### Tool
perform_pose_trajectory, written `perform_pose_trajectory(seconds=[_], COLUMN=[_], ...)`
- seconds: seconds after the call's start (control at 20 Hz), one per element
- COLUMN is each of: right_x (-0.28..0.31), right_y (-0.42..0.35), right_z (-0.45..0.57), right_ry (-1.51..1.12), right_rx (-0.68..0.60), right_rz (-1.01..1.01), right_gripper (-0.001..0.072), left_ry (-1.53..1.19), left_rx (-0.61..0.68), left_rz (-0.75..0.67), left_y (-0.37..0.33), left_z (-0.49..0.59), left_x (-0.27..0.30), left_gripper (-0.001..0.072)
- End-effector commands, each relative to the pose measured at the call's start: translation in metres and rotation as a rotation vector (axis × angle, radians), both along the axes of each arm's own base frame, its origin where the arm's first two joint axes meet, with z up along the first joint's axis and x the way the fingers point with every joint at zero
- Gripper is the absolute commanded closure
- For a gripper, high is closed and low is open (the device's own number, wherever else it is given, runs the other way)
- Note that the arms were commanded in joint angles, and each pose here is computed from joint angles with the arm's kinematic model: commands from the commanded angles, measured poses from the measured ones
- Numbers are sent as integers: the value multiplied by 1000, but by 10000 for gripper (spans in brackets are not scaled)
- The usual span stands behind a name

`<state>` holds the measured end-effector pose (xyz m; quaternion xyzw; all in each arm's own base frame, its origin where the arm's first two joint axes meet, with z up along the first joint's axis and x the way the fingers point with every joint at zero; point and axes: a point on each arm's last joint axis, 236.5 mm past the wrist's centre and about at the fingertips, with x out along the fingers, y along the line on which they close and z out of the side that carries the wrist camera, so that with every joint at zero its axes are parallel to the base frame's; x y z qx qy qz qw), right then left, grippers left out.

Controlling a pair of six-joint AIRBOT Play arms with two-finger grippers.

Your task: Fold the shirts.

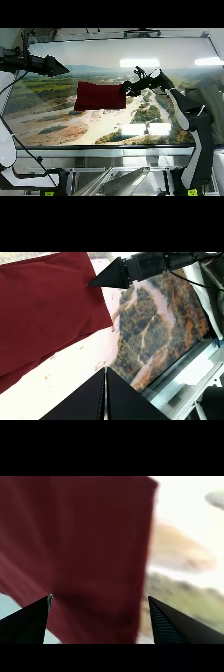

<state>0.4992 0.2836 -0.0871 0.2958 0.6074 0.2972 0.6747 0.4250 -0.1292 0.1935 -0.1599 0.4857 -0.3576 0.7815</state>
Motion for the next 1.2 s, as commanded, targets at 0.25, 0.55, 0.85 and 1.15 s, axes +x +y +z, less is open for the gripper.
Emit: perform_pose_trajectory(seconds=[0.25,0.55,0.85,1.15], right_x=[-1,36,75,-60], right_y=[45,-19,-249,-434], right_z=[18,122,270,301], right_ry=[-32,-298,-435,-170], right_rx=[142,37,8,-216], right_rz=[6,-76,-653,-1038], right_gripper=[685,695,695,695], left_ry=[-7,-6,-4,-4], left_rx=[3,3,3,3], left_rz=[-4,-4,-6,-6], left_y=[0,0,0,0], left_z=[0,0,-1,0], left_x=[0,0,0,-1], left_gripper=[679,679,679,679])
